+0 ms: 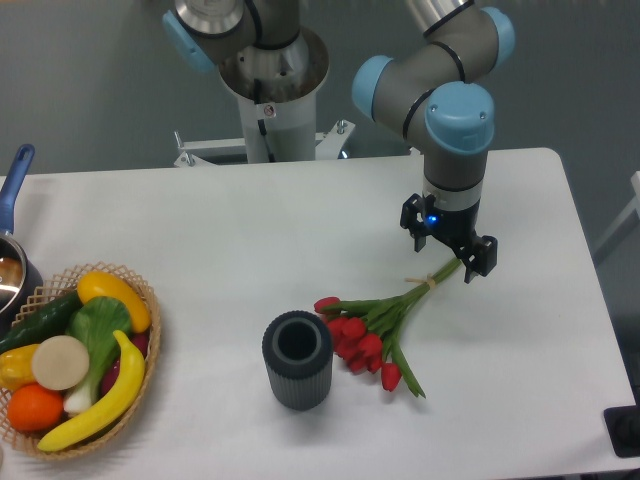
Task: Pick up the flowers from the table
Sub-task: 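Lower the gripper toward the green stems of the red tulip bunch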
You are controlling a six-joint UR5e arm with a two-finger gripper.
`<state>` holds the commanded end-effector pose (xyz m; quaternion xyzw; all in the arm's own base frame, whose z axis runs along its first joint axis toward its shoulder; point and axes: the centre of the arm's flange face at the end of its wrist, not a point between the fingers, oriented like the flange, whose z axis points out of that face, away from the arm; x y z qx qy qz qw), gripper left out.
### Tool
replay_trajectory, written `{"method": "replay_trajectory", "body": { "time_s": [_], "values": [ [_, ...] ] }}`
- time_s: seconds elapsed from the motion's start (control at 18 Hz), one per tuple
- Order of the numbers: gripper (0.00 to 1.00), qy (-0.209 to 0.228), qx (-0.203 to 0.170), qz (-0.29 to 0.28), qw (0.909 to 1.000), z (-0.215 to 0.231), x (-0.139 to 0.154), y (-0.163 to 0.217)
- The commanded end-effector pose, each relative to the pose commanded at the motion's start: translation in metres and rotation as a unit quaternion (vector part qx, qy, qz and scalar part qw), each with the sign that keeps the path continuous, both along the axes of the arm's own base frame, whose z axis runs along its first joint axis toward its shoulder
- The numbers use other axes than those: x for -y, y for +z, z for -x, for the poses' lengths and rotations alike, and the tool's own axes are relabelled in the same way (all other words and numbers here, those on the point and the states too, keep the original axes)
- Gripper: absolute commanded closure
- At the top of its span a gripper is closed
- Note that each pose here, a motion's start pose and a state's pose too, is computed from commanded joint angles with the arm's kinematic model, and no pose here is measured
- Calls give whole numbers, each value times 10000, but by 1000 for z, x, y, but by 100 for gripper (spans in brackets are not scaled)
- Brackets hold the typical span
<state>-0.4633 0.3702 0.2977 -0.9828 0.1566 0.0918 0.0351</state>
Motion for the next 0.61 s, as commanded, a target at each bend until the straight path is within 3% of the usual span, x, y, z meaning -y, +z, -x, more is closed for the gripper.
{"method": "replay_trajectory", "body": {
  "time_s": [0.28, 0.61],
  "values": [
    [0, -12, 81, -28, 10000, -3, 0, -8],
    [0, -54, 300, -106, 9995, -12, -6, -48]
  ]
}}
